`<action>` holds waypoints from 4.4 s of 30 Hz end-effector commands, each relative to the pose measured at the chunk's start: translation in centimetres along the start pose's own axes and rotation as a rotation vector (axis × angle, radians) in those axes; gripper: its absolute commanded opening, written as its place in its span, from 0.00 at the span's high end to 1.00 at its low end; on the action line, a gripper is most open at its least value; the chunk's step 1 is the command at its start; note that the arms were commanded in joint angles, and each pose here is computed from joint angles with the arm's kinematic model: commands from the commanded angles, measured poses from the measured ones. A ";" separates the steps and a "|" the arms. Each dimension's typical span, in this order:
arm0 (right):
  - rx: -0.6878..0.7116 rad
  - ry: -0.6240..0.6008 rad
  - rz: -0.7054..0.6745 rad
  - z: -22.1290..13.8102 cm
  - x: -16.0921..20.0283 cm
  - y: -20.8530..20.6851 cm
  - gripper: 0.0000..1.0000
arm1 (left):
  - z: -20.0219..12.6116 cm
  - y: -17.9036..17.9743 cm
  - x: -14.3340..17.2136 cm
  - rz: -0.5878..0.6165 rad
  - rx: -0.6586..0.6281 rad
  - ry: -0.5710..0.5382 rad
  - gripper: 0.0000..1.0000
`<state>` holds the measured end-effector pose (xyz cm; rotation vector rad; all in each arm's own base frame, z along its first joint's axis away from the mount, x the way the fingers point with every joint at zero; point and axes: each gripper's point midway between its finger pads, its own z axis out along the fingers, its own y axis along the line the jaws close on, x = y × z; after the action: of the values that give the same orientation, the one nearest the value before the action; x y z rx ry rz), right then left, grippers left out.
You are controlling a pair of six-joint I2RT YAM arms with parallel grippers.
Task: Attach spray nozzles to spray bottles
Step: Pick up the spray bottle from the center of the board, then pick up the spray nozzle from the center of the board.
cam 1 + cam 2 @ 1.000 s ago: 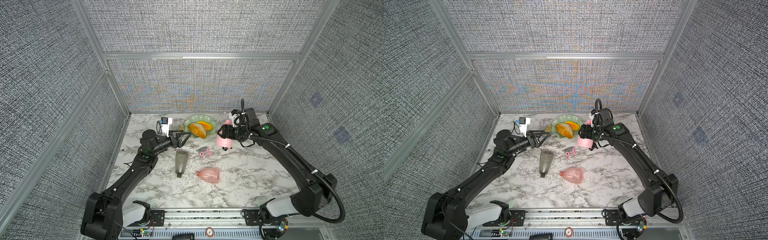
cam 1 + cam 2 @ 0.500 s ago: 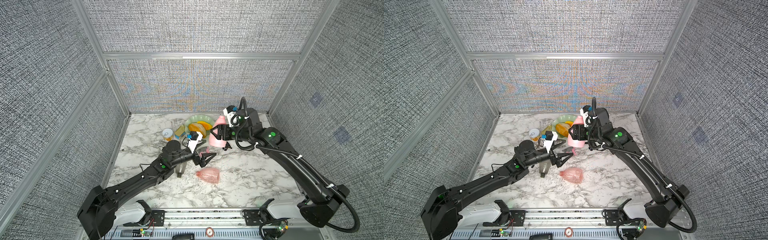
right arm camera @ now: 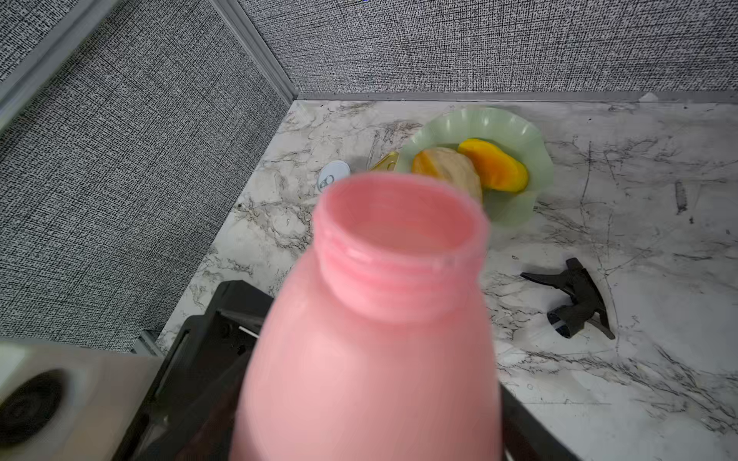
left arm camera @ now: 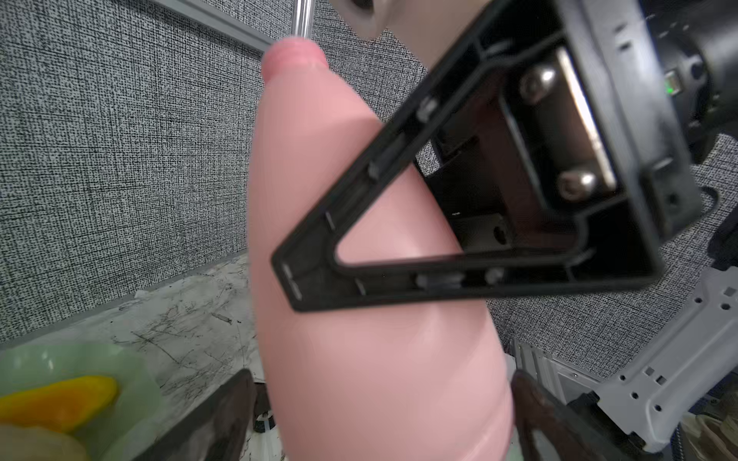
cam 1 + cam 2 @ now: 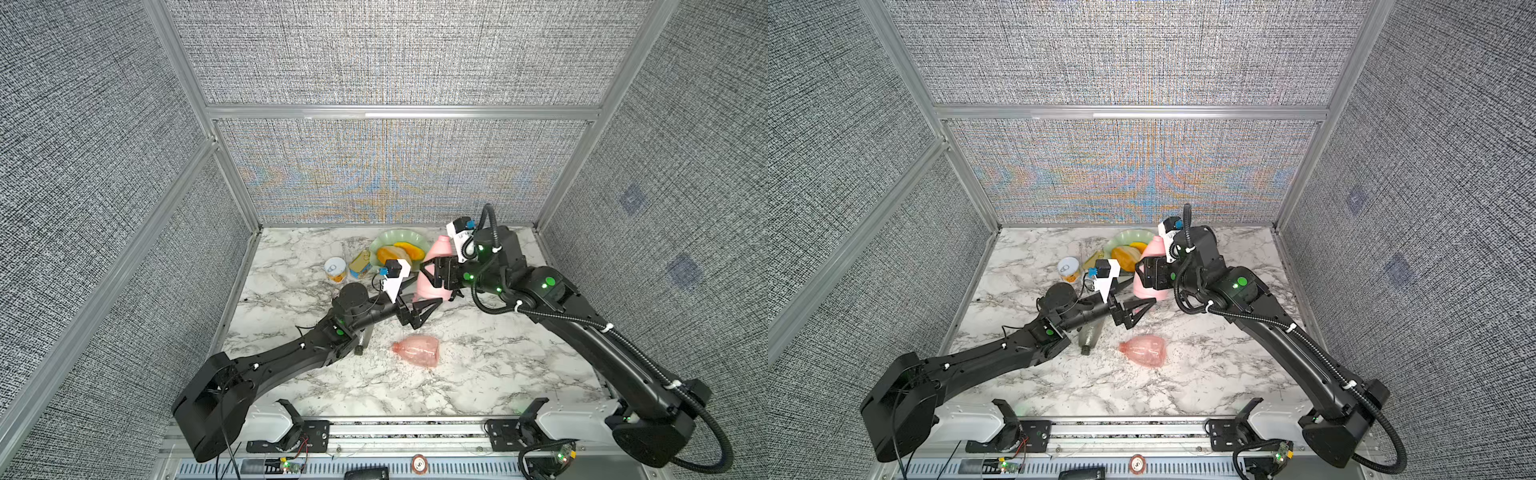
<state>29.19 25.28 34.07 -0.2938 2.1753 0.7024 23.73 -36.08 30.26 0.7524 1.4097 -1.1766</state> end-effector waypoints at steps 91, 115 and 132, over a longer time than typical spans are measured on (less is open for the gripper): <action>0.387 0.471 0.530 11.0 9.5 -21.7 0.41 | -6.8 1.3 -7.4 0.497 -0.329 -0.206 0.22; 0.430 0.676 0.832 16.0 16.6 -26.6 0.56 | -6.5 0.5 -7.3 0.456 -0.278 -0.195 0.22; 0.449 0.702 0.796 16.8 17.3 -27.5 0.58 | -6.3 0.6 -7.0 0.463 -0.279 -0.178 0.22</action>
<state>41.38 13.46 2.35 0.6913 3.0342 0.5951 23.76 -28.78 35.81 0.7032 1.1592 -0.6470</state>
